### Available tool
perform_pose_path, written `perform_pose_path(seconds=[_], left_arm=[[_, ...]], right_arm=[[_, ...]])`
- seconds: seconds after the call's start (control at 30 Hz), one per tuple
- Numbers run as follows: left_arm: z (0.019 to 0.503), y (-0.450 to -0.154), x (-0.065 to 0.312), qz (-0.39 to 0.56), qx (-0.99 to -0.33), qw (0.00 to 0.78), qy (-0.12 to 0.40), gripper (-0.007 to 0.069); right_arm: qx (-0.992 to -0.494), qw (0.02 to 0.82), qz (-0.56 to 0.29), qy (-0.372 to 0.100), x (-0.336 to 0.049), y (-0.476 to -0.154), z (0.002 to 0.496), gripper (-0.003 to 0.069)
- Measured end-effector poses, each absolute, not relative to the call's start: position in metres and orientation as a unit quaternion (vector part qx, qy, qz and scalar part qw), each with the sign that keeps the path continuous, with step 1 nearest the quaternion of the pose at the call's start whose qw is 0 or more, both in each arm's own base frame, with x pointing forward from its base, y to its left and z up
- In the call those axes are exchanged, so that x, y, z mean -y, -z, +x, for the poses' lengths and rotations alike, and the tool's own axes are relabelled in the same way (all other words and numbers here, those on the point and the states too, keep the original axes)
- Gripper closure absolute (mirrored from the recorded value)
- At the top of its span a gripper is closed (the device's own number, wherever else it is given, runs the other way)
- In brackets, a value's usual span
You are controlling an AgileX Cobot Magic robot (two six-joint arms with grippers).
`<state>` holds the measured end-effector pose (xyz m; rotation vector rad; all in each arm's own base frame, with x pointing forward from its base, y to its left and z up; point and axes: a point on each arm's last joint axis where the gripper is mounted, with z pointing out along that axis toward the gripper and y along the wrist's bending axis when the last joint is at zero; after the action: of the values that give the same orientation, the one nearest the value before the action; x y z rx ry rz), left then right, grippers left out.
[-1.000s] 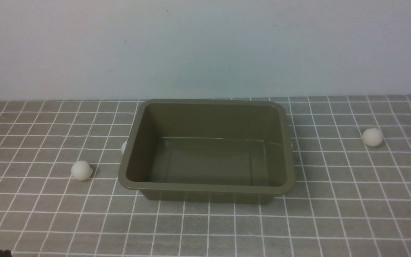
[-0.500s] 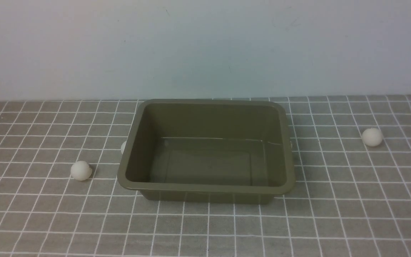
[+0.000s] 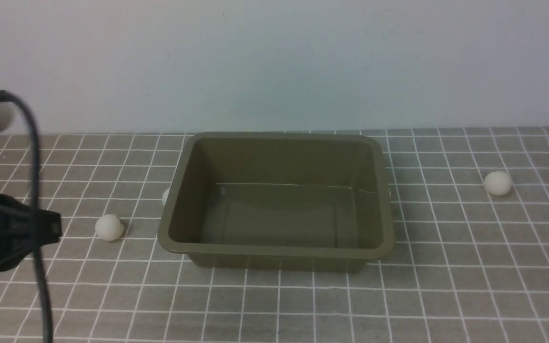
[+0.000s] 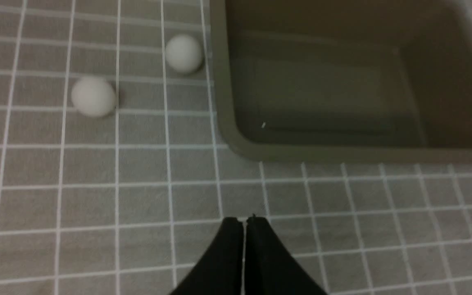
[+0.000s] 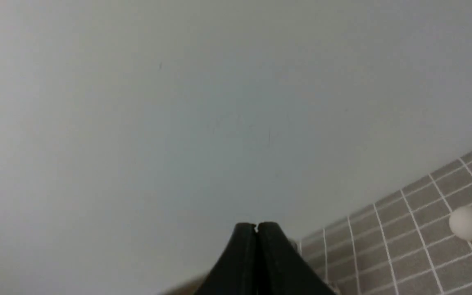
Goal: Put the table tennis balls into the box on the grey coffee tablecloth.
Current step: 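Reach for and grasp a ping pong ball on the table beside the basket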
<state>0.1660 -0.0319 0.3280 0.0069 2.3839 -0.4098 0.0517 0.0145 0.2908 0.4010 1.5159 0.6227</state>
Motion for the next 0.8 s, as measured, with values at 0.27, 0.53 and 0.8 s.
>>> perform_pose_path(seconds=[0.27, 0.53, 0.8], left_arm=[[0.232, -0.299, 0.028, 0.028, -0.959, 0.264, 0.104, 0.0630], [0.308, -0.262, 0.024, -0.033, -0.970, 0.225, 0.082, 0.0587], [0.355, -0.210, 0.012, -0.077, -0.980, 0.168, 0.073, 0.0362]], right_arm=[[-0.884, 0.428, 0.004, -0.187, -0.028, -0.344, 0.106, 0.0669], [-0.940, 0.308, -0.030, -0.143, -0.020, -0.348, 0.147, 0.0669], [-0.933, 0.327, -0.033, -0.145, -0.022, -0.355, 0.137, 0.0669]])
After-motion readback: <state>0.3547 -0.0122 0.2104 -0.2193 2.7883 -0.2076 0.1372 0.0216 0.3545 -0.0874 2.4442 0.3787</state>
